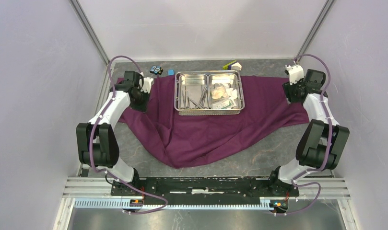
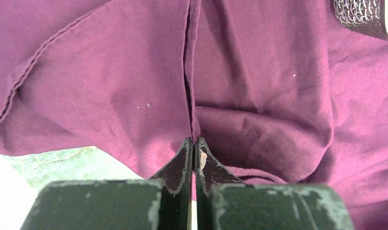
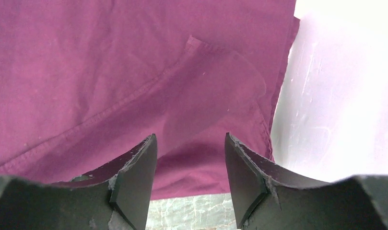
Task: Open and lay out the surgical kit
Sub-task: Open the surgical kit at the center of the board.
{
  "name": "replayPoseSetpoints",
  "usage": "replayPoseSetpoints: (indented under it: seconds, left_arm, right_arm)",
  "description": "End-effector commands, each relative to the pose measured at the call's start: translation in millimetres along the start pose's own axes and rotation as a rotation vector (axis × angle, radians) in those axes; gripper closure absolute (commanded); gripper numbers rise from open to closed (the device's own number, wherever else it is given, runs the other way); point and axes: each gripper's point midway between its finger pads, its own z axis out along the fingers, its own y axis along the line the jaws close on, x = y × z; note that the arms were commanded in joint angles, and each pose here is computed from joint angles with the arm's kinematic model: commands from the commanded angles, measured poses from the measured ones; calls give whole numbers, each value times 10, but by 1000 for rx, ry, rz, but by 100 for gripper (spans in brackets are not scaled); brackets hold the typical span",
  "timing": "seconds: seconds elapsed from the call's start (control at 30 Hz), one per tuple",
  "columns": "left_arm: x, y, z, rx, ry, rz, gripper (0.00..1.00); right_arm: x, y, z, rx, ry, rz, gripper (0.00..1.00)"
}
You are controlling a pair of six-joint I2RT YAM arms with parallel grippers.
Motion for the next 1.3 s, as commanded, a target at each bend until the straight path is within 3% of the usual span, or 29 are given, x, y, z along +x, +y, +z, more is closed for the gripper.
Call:
replayPoseSetpoints:
  seconds: [0.0,0.23,0.5,0.63,0.8,0.97,1.17,1.27]
  left_arm:
    - [-145,-67,-61,32,-76,-5,98]
    - [-151,-93,-31,52,-71,-7,98]
    - [-169,-126,-14,72,-84,5,98]
    - [-180,-138,7,84,-88,18,98]
    - [-198,-150,-10,93,-98,35,98]
    - [-215,-175,-41,104,-115,45,98]
    - [-149,-190,-90,103,-121,59,98]
    - [-103,-202,-110,103,-123,60,98]
  right_arm:
    - [-241,-136,128,9,-35,87,36]
    - [-301,-41,346,-63,-37,201,17]
    - [-66,9,568,-44,42,228,17]
    - [130,39,637,-32,92,214,33]
    - [227,68,474,-11,104,194,74]
    - [353,66,167,28,124,159,96]
    - [687,29,-293,121,170,108,100]
    - [834,19,-497,161,196,88,96]
